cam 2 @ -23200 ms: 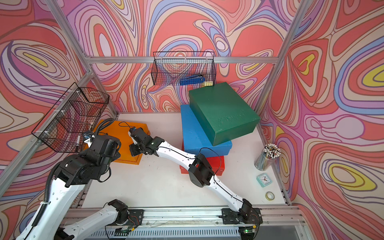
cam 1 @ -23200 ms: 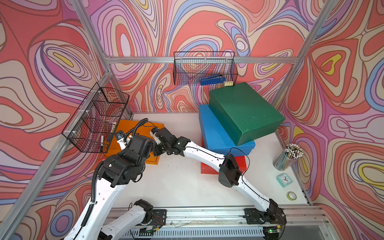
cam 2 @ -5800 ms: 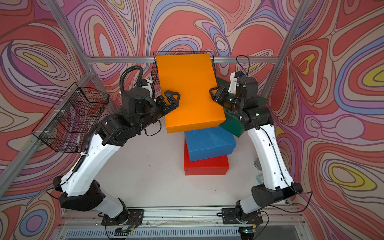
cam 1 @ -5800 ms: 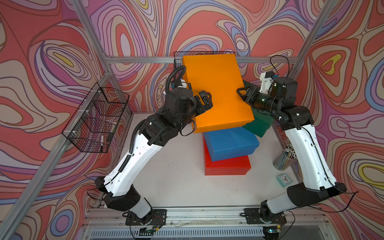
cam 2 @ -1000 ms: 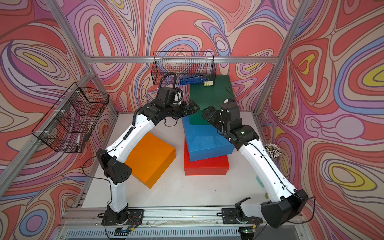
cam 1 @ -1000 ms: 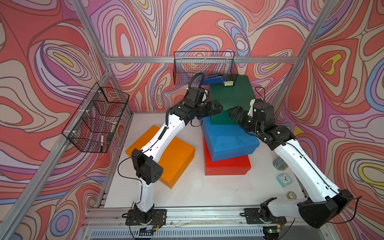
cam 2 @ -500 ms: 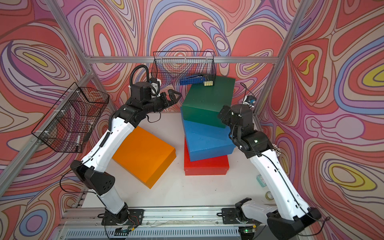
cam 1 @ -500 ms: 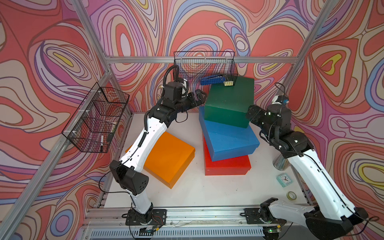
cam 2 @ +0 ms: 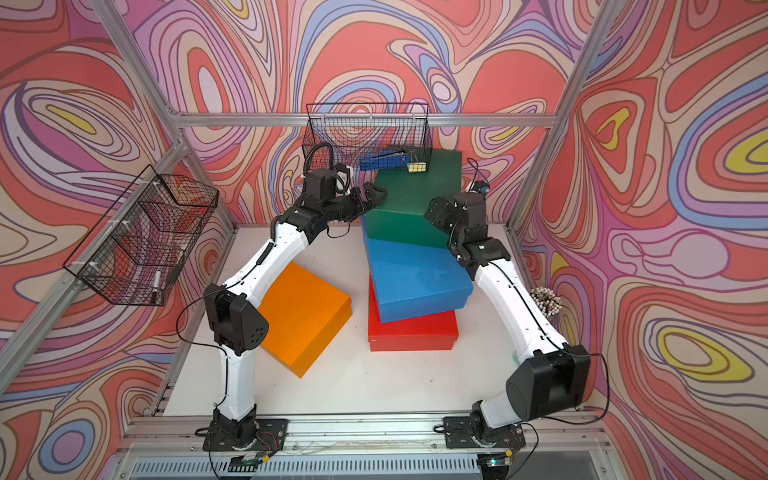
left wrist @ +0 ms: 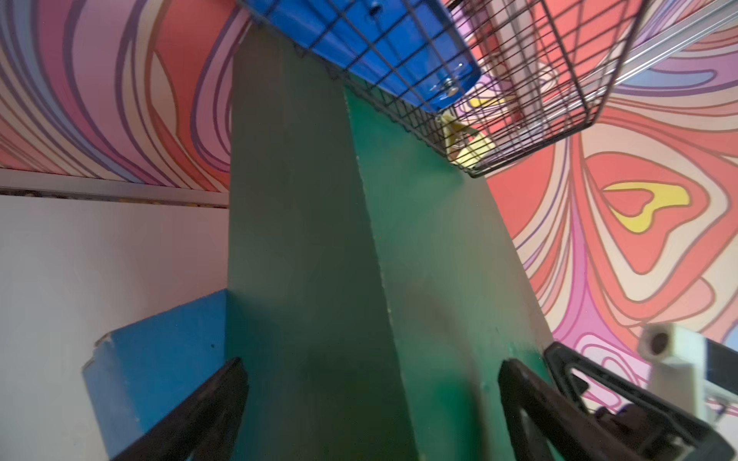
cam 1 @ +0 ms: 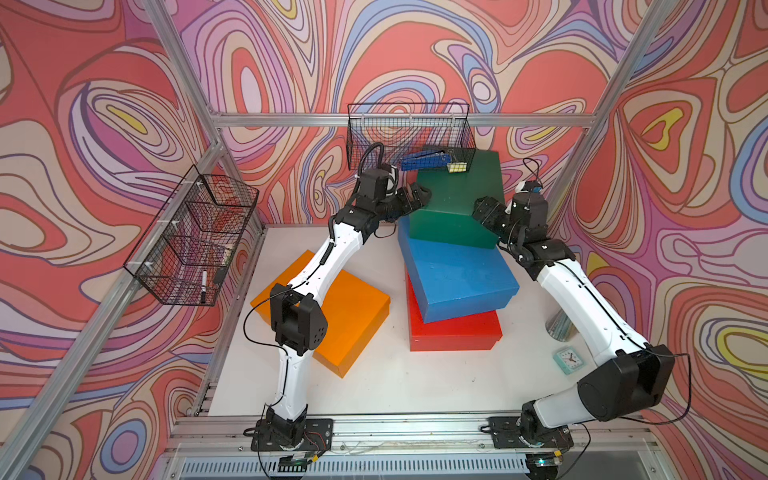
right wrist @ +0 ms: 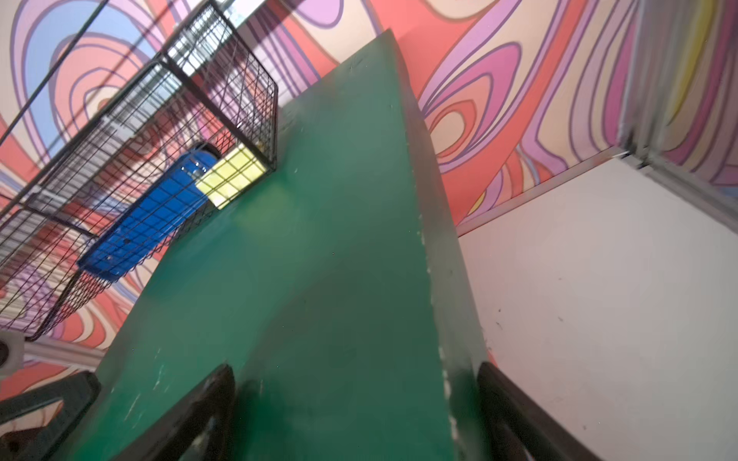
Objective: Stack the shoeboxes
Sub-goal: Adjust the shoebox.
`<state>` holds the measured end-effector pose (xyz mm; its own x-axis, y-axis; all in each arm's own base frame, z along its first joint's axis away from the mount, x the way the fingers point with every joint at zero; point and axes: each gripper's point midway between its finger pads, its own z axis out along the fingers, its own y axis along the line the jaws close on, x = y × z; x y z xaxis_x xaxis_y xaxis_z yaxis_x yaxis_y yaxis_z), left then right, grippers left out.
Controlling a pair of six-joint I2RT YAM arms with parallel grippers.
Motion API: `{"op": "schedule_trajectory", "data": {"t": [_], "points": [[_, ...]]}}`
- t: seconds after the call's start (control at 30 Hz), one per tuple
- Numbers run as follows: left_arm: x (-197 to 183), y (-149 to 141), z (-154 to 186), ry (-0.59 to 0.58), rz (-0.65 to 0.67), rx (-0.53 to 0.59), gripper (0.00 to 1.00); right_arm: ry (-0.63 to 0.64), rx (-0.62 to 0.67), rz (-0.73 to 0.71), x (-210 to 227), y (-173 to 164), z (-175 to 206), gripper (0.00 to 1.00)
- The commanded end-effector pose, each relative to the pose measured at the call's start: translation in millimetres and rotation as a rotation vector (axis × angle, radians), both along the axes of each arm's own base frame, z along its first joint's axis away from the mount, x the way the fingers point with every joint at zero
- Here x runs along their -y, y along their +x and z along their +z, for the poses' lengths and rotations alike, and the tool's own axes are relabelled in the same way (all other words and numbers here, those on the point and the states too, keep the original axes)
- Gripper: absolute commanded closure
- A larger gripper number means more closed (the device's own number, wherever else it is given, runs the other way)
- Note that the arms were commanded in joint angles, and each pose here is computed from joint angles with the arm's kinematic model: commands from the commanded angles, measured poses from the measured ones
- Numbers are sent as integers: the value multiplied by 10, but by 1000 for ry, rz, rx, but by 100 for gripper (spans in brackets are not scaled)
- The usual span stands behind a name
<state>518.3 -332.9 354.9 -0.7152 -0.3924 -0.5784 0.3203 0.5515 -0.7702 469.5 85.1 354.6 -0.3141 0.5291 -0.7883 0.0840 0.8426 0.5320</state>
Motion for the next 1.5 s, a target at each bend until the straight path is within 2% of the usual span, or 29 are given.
{"op": "schedule_trajectory", "data": {"t": [0.0,0.1,0.27,0.5,0.77,1.0,1.2,1.3,1.47], "points": [[86,-245,309,-95,-56,37,0,122,54,190,-370,-131,127,7],[98,-486,401,-84,-61,51,0,198,61,258,-481,-299,185,8],[104,-908,439,-61,-60,58,0,257,28,277,-456,-688,239,10],[169,-1464,192,-52,-68,7,0,292,-45,233,-284,-1268,177,10],[203,-1987,49,-16,-59,-8,0,300,-112,177,-105,-1760,3,10],[162,-2191,-14,7,-38,-21,0,301,-136,141,-4,-1987,-48,10],[-13,-2255,8,24,15,-15,0,264,-174,100,85,-2048,-91,5],[-207,-2272,88,51,73,15,0,195,-187,45,210,-2044,-33,3],[-759,-2299,470,142,224,122,0,13,-170,-81,544,-2081,414,2]]}}
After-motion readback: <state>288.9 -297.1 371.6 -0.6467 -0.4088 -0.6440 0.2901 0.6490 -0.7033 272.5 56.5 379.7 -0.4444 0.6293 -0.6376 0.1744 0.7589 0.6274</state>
